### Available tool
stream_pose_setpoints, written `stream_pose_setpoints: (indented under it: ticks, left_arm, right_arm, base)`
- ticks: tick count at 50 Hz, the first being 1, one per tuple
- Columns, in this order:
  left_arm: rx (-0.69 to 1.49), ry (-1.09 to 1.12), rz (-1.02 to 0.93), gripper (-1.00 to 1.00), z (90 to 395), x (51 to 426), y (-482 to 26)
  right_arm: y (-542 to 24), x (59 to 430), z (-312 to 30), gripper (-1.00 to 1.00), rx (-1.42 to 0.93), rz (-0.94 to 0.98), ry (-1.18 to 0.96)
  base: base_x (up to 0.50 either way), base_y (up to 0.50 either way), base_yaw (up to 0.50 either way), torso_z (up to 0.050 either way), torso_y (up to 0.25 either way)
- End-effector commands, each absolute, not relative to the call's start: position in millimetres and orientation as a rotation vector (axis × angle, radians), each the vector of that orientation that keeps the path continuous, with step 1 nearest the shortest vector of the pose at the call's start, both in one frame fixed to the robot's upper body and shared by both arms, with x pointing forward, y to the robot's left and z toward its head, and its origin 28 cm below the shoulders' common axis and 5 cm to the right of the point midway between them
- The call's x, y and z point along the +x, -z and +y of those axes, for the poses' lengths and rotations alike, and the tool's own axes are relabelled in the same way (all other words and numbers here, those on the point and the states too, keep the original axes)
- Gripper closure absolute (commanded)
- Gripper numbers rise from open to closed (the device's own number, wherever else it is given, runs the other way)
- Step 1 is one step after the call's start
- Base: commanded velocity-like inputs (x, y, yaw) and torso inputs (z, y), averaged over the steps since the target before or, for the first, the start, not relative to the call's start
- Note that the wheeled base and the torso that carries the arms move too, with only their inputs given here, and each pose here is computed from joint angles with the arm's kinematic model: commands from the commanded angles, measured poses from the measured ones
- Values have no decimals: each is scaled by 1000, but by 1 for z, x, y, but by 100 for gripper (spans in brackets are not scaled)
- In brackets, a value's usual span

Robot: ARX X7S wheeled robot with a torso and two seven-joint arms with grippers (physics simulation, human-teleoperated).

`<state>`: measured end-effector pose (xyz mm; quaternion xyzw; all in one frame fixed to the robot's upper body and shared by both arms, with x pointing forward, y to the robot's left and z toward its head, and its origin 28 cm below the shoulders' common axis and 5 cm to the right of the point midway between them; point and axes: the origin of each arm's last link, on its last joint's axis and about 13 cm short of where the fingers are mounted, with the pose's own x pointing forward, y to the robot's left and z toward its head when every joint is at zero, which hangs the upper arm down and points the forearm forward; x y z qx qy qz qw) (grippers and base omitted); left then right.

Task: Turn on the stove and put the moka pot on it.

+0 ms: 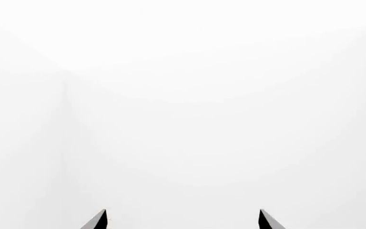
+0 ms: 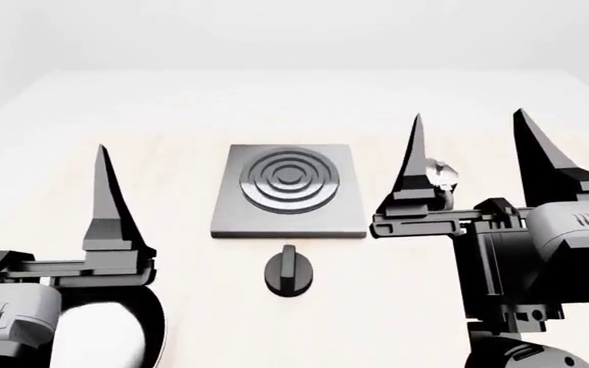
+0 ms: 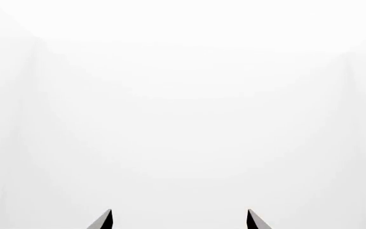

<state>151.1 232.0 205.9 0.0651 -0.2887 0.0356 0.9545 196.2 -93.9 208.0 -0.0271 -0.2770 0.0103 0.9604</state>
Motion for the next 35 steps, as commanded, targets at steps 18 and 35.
stream_pose_setpoints:
  ticks: [18,35]
  left_arm:
    - [134,-66,-578,-100,231,152,-204]
    - [76,29,-391,-100,220,177,-186]
  right_arm:
    - [-200,196,-93,-100,-55,-561,-34]
    - [-203,195,-92,-100,-51,-575,-39]
  base:
    - [226,0,0,0,1]
    - [0,0,0,0,0]
